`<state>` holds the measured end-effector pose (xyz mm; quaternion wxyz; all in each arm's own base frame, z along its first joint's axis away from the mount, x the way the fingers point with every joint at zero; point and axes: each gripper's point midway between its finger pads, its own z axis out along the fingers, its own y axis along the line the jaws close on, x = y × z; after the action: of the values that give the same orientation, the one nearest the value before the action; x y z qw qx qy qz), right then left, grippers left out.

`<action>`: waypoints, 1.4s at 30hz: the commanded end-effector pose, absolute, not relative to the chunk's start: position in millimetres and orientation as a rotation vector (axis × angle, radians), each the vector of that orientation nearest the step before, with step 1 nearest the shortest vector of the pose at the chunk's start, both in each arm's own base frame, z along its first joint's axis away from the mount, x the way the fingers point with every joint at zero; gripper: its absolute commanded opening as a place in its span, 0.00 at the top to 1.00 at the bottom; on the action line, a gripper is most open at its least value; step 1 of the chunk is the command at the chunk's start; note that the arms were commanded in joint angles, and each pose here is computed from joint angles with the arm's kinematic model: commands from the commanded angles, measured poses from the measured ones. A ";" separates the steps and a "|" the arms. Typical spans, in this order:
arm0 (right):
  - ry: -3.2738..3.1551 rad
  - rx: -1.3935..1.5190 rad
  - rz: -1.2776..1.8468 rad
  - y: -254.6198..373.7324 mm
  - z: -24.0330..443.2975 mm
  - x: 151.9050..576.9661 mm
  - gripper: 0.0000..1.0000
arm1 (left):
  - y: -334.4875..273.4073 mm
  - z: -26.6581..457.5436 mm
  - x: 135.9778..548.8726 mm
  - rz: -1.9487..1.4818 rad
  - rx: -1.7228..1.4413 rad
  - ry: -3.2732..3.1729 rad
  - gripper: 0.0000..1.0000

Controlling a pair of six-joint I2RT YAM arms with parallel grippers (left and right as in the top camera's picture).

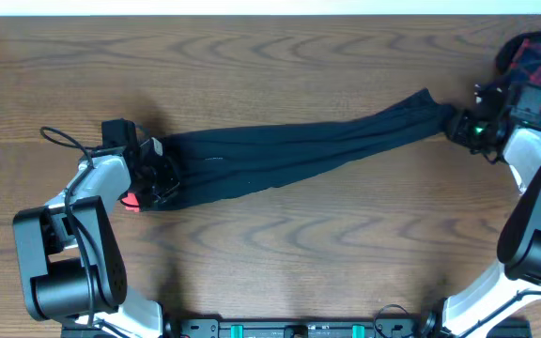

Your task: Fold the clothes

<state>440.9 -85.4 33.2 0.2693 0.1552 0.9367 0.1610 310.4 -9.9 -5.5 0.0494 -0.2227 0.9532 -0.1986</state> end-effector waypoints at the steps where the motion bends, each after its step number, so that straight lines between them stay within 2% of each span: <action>1: 2.533 0.402 0.391 -82.6 26.9 448.3 0.84 | 5.3 -35.8 288.3 -0.427 -0.708 3.005 0.94; 11: 2.410 0.374 0.332 -80.7 41.4 479.9 0.80 | 5.3 -35.8 288.3 -0.427 -0.708 3.005 0.93; 20: 2.430 0.380 0.389 -52.7 -2.2 493.8 0.74 | 5.2 -35.9 287.4 -0.427 -0.710 3.008 0.93; 24: 2.414 0.379 0.386 -54.9 -7.5 498.2 0.63 | 5.2 -35.9 287.3 -0.427 -0.710 3.009 0.93; 26: 2.382 0.379 0.381 -58.6 -2.4 503.8 0.55 | 5.1 -35.9 287.1 -0.427 -0.710 3.009 0.93; 27: 2.356 0.384 0.381 -60.5 1.7 508.3 0.48 | 5.1 -35.9 286.8 -0.427 -0.711 3.011 0.93; 30: 2.298 0.373 0.373 -62.5 11.6 518.6 0.10 | 4.8 -35.9 285.5 -0.427 -0.713 3.016 0.93; 31: 2.287 0.369 0.365 -63.5 13.7 520.8 0.01 | 4.7 -36.0 284.7 -0.427 -0.715 3.019 0.93; 38: 2.332 0.420 0.377 -68.1 7.4 510.2 0.01 | 4.6 -35.6 284.3 -0.427 -0.715 3.020 0.93; 42: 2.323 0.398 0.387 -77.5 29.1 503.9 0.01 | 6.1 -28.1 292.9 -0.424 -0.658 2.982 0.93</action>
<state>509.0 -65.2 17.4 0.3650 0.1500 0.9063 0.1511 310.5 -9.7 -4.8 0.0509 -0.2207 0.9537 -0.1980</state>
